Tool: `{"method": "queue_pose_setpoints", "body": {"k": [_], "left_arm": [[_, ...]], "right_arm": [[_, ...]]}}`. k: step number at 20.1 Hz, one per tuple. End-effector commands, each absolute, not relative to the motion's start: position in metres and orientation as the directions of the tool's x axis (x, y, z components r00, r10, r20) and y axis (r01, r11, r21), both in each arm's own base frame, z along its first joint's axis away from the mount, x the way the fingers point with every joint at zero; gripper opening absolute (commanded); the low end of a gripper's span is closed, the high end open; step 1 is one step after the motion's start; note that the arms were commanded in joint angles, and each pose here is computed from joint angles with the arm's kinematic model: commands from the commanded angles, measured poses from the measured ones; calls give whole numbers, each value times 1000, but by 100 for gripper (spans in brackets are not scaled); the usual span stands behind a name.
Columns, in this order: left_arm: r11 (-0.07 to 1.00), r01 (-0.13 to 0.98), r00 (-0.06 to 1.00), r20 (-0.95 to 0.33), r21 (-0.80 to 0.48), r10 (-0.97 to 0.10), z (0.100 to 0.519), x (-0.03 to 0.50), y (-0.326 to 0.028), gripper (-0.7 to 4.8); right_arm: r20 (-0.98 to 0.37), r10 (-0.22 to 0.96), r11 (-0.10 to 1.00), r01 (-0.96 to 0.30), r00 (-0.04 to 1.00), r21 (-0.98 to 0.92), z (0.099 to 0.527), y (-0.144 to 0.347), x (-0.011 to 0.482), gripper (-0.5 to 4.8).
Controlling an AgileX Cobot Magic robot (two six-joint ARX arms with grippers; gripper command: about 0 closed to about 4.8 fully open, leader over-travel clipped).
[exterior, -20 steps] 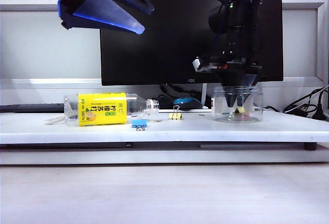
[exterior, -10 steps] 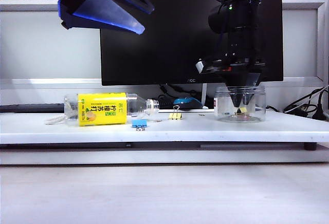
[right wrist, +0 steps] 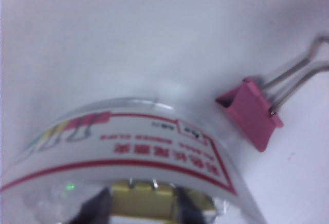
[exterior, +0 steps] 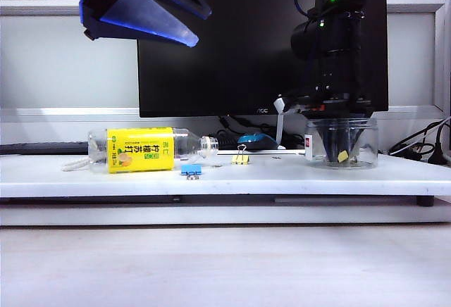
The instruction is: Take the clips out of the round transparent plastic box and place them on the table.
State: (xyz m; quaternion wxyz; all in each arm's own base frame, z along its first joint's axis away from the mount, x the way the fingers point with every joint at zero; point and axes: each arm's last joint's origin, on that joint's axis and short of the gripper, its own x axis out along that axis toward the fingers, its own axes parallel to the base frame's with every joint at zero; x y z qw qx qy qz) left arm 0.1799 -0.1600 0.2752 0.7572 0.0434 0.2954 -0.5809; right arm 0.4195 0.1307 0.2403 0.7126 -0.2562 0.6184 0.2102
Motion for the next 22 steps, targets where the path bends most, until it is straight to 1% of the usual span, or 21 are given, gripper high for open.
{"method": "queue_pose_setpoints", "body": {"k": [1,7,14,16,18,22], "left_arm": [[317,909,153,-492,-270,-857,276,180,-160,184],[317,910,154,-490,-268,-858,276,180,-160,184],[316,910,154,-489,-269,-859,276,180,-160,184],[315,910,154,-488,-268,-859,276,180,-160,184],[316,910,154,-489,-268,-859,276,180,-160,184],[314,912,156,-484,-264,-861,277,180,-161,184]], "right_arm": [[-993,-19,779,-622,114,-86,233,131,419,103],[-994,-11,785,-615,106,-74,242,130,417,104],[-980,46,806,-586,195,-79,290,130,414,105],[-971,100,814,-579,218,-47,301,131,412,107],[-954,208,802,-596,218,38,312,136,411,107],[-934,285,776,-624,216,92,318,147,408,107]]}}
